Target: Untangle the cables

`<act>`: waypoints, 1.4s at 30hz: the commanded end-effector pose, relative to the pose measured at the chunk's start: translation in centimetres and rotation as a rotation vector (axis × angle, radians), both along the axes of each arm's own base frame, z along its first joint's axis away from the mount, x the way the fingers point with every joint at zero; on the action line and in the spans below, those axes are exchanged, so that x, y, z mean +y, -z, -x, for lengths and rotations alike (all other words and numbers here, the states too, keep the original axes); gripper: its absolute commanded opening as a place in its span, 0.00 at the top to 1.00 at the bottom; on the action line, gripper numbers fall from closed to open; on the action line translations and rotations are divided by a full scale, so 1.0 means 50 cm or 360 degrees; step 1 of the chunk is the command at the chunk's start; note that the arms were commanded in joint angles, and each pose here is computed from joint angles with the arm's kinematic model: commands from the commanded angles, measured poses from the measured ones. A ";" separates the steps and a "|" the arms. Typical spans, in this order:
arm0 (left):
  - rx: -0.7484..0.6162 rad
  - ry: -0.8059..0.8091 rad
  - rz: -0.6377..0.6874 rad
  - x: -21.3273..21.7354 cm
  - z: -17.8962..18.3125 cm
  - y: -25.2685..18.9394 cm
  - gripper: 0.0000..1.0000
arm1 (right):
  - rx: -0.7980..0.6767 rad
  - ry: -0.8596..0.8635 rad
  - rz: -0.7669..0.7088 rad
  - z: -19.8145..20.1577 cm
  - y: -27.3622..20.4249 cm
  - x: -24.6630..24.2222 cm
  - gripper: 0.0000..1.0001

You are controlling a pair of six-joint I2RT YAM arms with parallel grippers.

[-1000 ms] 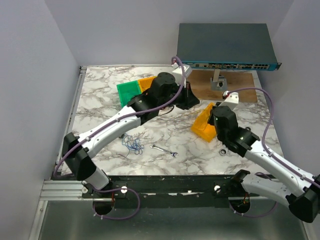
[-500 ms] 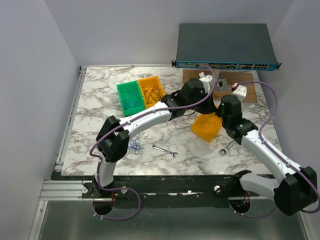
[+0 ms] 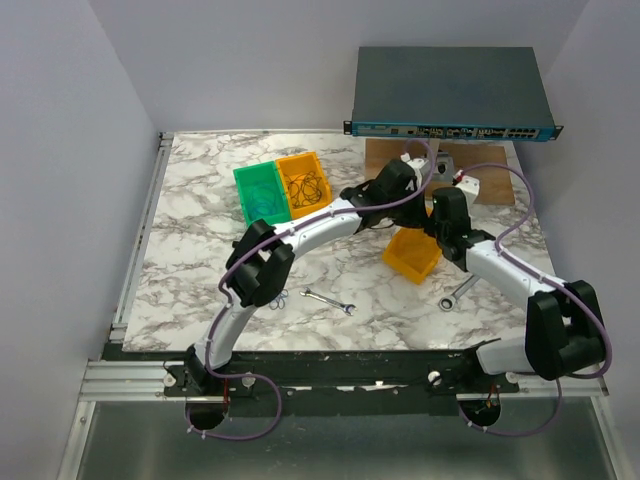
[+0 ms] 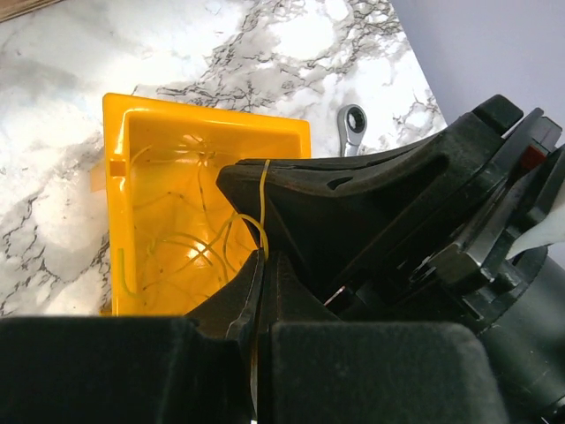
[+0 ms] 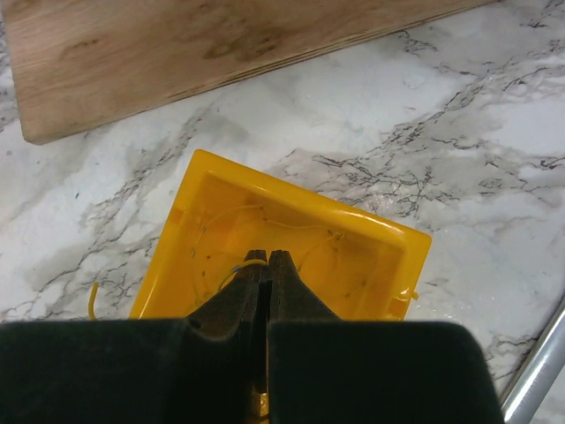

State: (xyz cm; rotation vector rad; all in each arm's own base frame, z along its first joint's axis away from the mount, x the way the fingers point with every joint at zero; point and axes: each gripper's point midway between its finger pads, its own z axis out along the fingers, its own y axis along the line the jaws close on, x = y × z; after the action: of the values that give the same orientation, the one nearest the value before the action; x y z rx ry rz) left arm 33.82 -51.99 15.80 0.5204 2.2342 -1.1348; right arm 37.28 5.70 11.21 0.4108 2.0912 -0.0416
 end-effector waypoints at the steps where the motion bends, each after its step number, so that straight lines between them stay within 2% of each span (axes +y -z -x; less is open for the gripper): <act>1: 0.0100 0.0032 -0.0111 -0.005 0.020 0.046 1.00 | -0.0232 -0.0033 -0.0189 -0.060 -0.088 0.035 0.99; 6: 0.0120 -0.0004 -0.0202 0.010 0.020 0.082 1.00 | -0.0251 -0.0034 -0.0184 -0.074 -0.099 0.035 0.99; 14: 0.0168 0.0036 -0.0298 0.023 0.032 0.132 1.00 | -0.0101 -0.0030 -0.0229 -0.054 -0.005 0.042 0.99; 19: 0.0204 0.0065 -0.0321 0.024 0.041 0.152 0.98 | -0.0113 -0.0064 -0.0187 -0.041 -0.047 0.036 0.86; 22: 0.0220 0.0077 -0.0363 0.023 0.044 0.163 0.98 | -0.0127 -0.0064 -0.0173 -0.023 -0.080 0.028 0.71; 29: 0.0273 0.0076 -0.0415 0.025 0.050 0.204 0.97 | -0.0152 -0.0015 -0.0086 0.017 -0.141 -0.007 0.45; 34: 0.0276 0.0075 -0.0441 0.029 0.049 0.212 0.93 | -0.0138 -0.0065 -0.0088 0.040 -0.155 -0.005 0.42; 38: 0.0265 0.0090 -0.0450 0.031 0.050 0.202 0.82 | -0.0092 -0.0143 -0.0123 0.054 -0.132 0.011 0.42; 42: 0.0158 0.0076 -0.0422 0.042 0.042 0.136 0.72 | -0.0053 -0.0136 -0.0153 0.067 -0.110 0.013 0.43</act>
State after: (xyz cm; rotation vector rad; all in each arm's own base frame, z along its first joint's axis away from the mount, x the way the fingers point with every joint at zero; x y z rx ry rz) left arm 31.72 -50.56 5.36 0.6004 2.5507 -0.9238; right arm 35.41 5.93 19.02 0.4010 1.9999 0.1037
